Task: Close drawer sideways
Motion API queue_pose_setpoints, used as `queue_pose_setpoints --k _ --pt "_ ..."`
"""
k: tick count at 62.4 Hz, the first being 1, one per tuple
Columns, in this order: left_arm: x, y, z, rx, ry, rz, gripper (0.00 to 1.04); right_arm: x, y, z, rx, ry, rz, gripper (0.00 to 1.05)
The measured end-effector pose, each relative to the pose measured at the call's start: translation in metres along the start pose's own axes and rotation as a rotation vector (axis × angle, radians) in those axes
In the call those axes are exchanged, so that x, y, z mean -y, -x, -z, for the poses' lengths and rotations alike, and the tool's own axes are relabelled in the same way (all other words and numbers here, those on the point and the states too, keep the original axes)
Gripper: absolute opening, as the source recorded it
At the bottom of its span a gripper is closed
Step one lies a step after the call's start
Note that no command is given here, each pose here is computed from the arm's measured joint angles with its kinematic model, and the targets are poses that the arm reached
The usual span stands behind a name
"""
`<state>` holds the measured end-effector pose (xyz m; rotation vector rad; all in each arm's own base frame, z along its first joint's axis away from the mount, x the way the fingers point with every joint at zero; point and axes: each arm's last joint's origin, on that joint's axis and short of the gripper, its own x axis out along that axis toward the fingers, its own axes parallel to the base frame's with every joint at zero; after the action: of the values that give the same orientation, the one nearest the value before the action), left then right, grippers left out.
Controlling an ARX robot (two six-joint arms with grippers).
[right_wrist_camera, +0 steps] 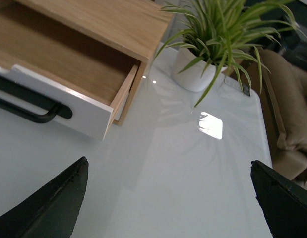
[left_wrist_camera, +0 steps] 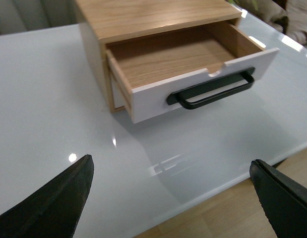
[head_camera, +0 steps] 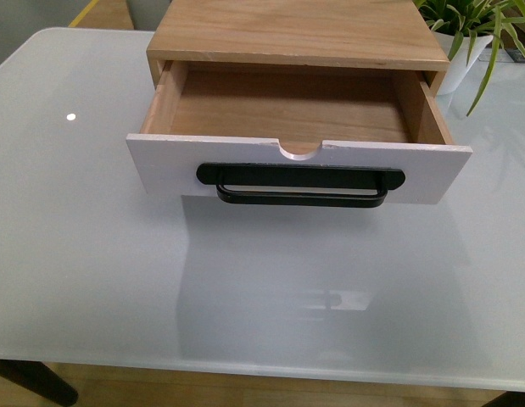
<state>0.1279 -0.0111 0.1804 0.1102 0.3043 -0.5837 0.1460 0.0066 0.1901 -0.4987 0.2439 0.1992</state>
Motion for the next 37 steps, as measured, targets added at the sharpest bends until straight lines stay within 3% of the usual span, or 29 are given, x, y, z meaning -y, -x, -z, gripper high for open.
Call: queue_pose_setpoints --k 18,37 --pt "-0.007 -0.053 -0.005 -0.03 -0.273 0.191 0.96 -0.012 -0.051 0.005 -0.062 0.342 -0.235 0.96" --pt "0.002 -0.091 0.016 -0.08 -0.566 0.445 0.96 -0.037 -0.093 0.008 -0.053 0.631 -0.446 0.96"
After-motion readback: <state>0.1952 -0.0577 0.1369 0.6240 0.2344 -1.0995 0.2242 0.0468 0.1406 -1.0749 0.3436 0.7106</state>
